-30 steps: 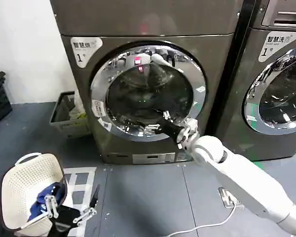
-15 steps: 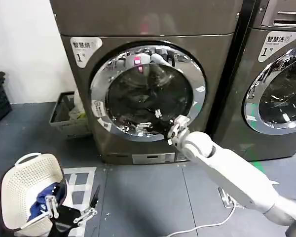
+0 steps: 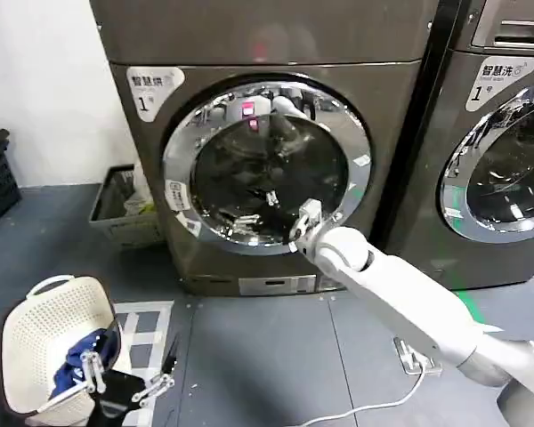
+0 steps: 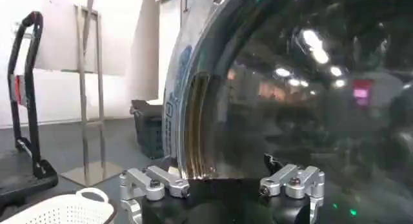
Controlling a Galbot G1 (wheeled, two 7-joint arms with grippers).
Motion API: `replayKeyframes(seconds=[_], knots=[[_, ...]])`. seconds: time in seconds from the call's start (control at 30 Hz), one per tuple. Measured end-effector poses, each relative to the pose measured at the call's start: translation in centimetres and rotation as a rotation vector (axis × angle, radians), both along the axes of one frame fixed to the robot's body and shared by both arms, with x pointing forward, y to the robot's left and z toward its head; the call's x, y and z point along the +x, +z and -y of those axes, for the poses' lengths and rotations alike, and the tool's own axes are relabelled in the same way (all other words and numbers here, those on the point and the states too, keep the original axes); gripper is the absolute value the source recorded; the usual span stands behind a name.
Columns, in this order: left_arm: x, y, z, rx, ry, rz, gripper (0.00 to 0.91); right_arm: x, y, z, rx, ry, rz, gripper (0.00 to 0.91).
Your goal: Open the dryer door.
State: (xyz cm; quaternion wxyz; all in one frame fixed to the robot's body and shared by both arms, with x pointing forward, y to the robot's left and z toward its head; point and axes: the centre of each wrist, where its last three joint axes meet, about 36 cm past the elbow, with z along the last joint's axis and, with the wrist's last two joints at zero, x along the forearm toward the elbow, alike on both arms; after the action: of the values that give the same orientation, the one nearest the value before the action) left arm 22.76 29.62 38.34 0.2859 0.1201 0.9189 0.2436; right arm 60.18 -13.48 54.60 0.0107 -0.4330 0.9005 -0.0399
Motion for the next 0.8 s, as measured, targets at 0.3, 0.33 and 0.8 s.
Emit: replayKeyframes(seconds=[0.3, 0.33, 0.8], knots=[[0.0, 0.0, 0.0, -0.001, 0.001, 0.0, 0.907, 0.4, 0.0, -1.3, -0.002, 0.018, -0.004, 0.907], [0.0, 0.0, 0.0, -0.001, 0.001, 0.0, 0.907, 0.5, 0.0, -1.4, -0.002, 0.019, -0.004, 0.907], [0.1, -0.1, 0.0, -0.002, 0.002, 0.0, 0.907, 1.0, 0.0, -3.6, -0.009, 0.032, -0.012, 0.907]])
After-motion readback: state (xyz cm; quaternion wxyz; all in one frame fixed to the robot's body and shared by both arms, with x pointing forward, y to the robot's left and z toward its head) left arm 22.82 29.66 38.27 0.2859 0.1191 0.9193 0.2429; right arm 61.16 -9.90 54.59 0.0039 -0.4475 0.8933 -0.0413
